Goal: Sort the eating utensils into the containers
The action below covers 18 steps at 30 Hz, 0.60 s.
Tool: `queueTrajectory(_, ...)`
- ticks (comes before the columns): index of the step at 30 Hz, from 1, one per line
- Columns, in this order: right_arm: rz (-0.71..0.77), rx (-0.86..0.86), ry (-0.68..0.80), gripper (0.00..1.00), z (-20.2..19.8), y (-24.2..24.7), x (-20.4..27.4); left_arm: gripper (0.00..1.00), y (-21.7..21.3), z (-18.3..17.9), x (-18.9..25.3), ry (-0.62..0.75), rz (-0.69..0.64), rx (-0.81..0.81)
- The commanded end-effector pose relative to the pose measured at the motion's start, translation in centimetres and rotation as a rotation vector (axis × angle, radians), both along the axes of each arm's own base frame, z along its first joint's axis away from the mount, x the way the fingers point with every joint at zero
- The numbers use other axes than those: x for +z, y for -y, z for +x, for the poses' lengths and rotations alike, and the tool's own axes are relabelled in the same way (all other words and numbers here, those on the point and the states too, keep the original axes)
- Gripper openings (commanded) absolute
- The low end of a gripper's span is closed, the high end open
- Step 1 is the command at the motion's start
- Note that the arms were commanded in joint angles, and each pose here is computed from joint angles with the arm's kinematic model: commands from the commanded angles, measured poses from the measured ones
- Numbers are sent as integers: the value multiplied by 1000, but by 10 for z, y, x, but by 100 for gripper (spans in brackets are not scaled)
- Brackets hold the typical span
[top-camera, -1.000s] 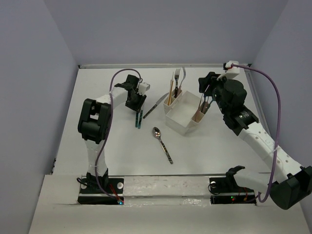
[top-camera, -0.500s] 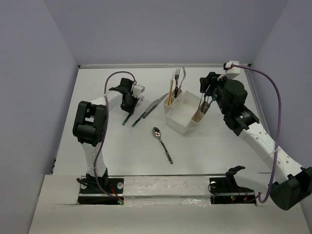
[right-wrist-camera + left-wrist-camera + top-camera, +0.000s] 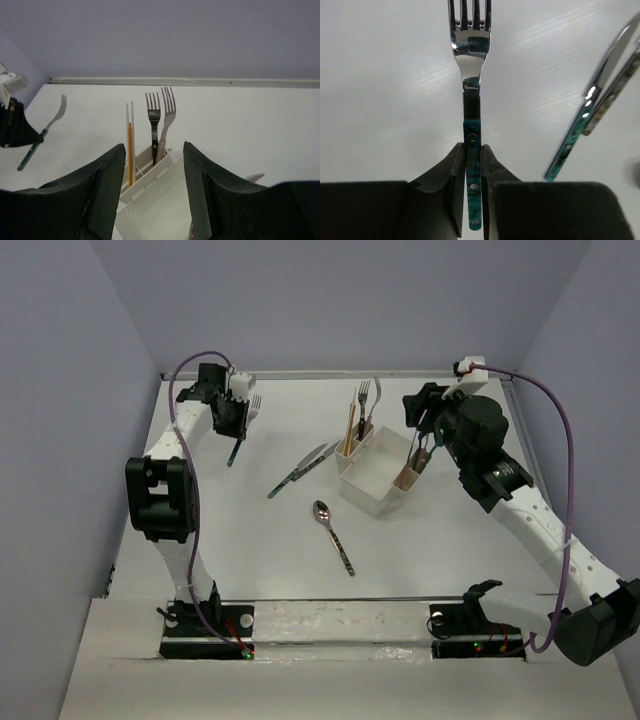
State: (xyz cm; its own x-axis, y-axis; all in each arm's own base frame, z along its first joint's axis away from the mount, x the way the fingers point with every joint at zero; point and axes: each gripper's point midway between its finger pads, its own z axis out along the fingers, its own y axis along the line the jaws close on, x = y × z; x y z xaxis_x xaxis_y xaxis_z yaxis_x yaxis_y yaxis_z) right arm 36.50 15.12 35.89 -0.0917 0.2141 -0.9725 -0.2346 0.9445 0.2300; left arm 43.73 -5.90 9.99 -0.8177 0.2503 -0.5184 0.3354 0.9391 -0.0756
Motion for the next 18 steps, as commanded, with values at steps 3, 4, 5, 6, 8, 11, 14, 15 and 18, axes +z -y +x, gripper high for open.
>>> queueTrajectory(3, 150, 302, 64, 57, -12, -66, 76, 0, 78, 2, 257, 581, -199, -206)
queueTrajectory(4, 161, 335, 69, 58, -14, -76, 83, 0, 88, -3, 271, 616, -205, -232)
queueTrajectory(5, 170, 360, 77, 58, -15, -87, 91, 0, 98, -9, 281, 638, -213, -256)
queueTrajectory(6, 180, 408, 117, 60, -25, -104, 112, 0, 116, -19, 298, 673, -231, -306)
queueTrajectory(8, 201, 484, 110, 61, -25, -131, 116, 0, 133, -28, 310, 695, -250, -350)
queueTrajectory(11, 291, 578, 162, 62, -34, -158, 141, 0, 155, -41, 328, 727, -282, -403)
queueTrajectory(14, 341, 611, 147, 63, -27, -177, 140, 0, 166, -50, 339, 751, -302, -435)
queueTrajectory(15, 371, 618, 138, 63, -23, -182, 141, 0, 172, -55, 344, 763, -307, -454)
queueTrajectory(18, 462, 596, 147, 63, -19, -181, 146, 0, 181, -63, 348, 777, -307, -489)
